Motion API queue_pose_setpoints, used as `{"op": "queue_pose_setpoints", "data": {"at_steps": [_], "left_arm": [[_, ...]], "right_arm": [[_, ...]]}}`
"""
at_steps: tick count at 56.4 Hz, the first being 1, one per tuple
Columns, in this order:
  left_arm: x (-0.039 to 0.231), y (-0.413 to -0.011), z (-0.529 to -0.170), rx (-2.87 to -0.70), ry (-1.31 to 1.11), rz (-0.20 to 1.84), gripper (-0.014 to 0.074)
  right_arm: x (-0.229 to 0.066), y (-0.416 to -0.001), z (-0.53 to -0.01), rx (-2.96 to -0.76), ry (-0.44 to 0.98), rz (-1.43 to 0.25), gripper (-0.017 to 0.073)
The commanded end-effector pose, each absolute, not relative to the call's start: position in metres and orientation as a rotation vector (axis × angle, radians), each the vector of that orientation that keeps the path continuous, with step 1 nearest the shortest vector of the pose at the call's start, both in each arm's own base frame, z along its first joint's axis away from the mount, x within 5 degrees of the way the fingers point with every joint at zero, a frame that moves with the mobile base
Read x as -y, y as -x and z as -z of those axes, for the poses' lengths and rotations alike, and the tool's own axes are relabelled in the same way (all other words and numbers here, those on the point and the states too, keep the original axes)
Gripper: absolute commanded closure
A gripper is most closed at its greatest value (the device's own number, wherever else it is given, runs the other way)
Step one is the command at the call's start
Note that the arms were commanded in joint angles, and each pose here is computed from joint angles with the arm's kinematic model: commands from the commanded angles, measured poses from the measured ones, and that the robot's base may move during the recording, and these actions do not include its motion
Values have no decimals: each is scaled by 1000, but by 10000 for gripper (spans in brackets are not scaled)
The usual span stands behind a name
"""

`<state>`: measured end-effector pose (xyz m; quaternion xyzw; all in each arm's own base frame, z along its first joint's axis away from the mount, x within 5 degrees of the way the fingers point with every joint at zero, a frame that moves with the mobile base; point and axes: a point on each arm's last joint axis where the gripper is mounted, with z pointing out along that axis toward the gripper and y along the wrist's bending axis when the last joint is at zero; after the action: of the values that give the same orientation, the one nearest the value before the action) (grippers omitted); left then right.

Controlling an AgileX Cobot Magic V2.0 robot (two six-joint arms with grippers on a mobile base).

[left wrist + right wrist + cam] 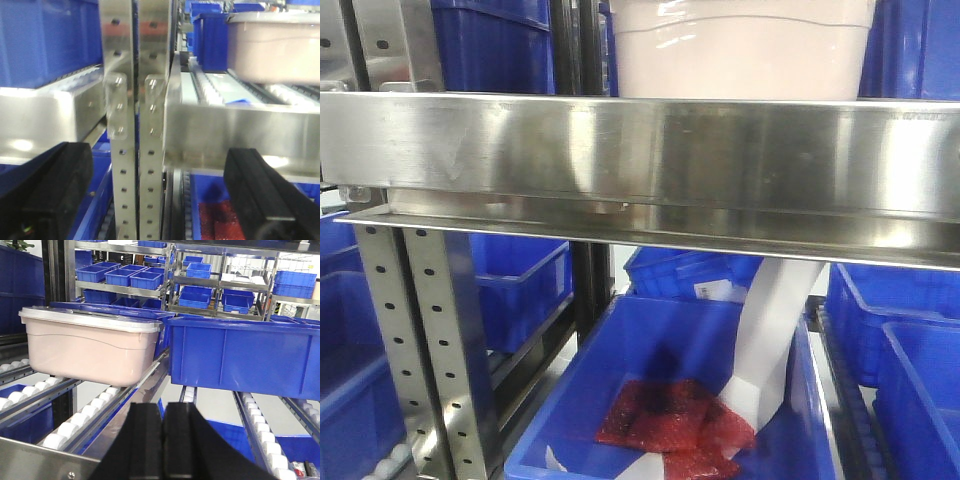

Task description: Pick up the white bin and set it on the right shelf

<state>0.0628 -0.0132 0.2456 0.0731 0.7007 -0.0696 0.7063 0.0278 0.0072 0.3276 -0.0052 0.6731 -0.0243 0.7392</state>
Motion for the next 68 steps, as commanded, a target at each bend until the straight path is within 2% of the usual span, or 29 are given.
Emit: {"op": "queue_pose_setpoints", "data": {"at_steps": [1,12,68], "left_arm": [[11,-58,-243,-1447,-129,160,721],[9,-54,-214,-1372,-102,160,721],[8,-54,-215,-1356,-98,161,721]], "right_arm": [[-5,-25,-343,-1371,-17,65,491],[-5,-26,-343,-1372,-17,65,491],[-5,-26,-343,-1372,-17,65,491]]}}
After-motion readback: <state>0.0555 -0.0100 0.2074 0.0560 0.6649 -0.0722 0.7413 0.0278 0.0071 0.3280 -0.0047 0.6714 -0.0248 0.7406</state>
